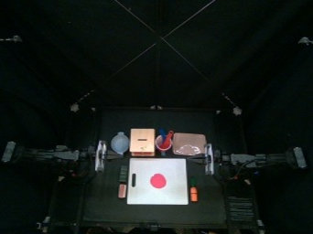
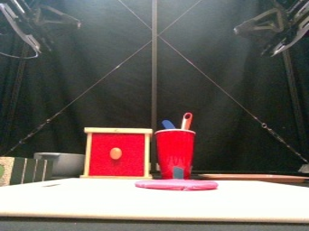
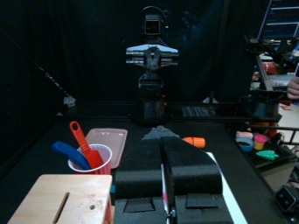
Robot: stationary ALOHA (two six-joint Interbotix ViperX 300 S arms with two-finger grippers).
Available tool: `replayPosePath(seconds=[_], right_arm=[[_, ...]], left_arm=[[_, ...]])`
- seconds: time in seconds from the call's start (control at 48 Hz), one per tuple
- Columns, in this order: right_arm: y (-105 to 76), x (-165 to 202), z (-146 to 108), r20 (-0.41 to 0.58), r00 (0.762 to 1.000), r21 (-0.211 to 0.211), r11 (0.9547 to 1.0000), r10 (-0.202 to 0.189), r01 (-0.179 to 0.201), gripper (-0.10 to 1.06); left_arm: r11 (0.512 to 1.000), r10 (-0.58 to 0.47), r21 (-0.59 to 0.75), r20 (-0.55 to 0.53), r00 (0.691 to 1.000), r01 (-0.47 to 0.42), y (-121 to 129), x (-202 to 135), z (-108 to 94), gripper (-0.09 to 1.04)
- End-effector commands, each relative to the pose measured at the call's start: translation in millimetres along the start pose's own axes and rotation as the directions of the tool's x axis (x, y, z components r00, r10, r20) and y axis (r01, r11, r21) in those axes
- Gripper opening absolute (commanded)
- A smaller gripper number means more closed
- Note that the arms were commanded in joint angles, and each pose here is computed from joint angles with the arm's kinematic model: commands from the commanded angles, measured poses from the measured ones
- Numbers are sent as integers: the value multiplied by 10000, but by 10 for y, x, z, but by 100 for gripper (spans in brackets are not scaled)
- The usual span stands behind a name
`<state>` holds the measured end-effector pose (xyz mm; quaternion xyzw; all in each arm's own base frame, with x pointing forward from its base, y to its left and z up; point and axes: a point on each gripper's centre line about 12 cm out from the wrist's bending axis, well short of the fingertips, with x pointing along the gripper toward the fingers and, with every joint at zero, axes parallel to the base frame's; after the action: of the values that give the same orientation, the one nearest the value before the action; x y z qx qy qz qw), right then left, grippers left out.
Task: Get the cutter from the drawer then cut the dough then place the extra dough in the bowl
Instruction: Open the drawer
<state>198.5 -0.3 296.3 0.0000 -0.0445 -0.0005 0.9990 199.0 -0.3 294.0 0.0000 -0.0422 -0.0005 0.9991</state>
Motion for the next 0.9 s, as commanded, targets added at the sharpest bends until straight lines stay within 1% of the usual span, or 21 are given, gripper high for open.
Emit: replayPosePath(seconds=[0.021,0.104,0.167,0.25,0.312,0.375,0.458,0.5,0.583,0.646,0.688,0.792,0.854,0.896], right_arm=[[-5,84,-30,-276,9996,-32,10000,-22,21,1],[1,178,-21,-460,9989,17,10000,9,-8,2],[4,297,25,-567,9984,19,10000,24,-23,2],[1,522,109,-751,9972,2,10000,8,-8,2],[-33,755,163,-980,9951,-9,9999,-115,115,2],[-108,973,195,-1193,9922,-1,9993,-365,367,2],[-225,1274,208,-1450,9870,-1,9975,-693,700,2],[-292,1427,200,-1585,9837,-45,9963,-853,857,2],[-448,1758,105,-2020,9723,-133,9930,-1177,1175,2],[-558,1953,29,-2347,9621,-153,9902,-1387,1390,2],[-664,2102,-48,-2656,9512,-184,9873,-1572,1580,2],[-865,2348,-247,-3251,9266,-186,9809,-1892,1937,2],[-968,2456,-385,-3608,9102,-201,9774,-2032,2102,2],[-1021,2526,-467,-3778,9020,-235,9760,-2091,2164,2]], left_arm=[[9998,-7,-183,-46,10000,6,-4,81,21,-7],[9975,123,-698,88,9999,-116,10,107,46,-4],[9870,250,-1595,158,9996,-221,12,134,35,-1],[9625,426,-2681,-23,9991,-416,12,175,-45,0],[9392,522,-3382,-288,9982,-589,2,206,-131,0],[9093,654,-4065,-705,9954,-885,-9,241,-256,0],[8742,880,-4649,-1322,9873,-1402,1,284,-410,0],[8527,998,-4939,-1661,9810,-1704,7,302,-489,0],[7968,1247,-5546,-2375,9633,-2399,17,337,-651,0],[7359,1490,-6048,-2940,9441,-3045,31,362,-772,0],[7002,1612,-6270,-3271,9311,-3414,36,370,-843,0],[6212,1820,-6578,-4076,8948,-4259,35,361,-1030,0],[5918,1901,-6616,-4407,8773,-4605,28,366,-1111,0],[5766,1951,-6613,-4589,8668,-4798,23,367,-1157,0]])
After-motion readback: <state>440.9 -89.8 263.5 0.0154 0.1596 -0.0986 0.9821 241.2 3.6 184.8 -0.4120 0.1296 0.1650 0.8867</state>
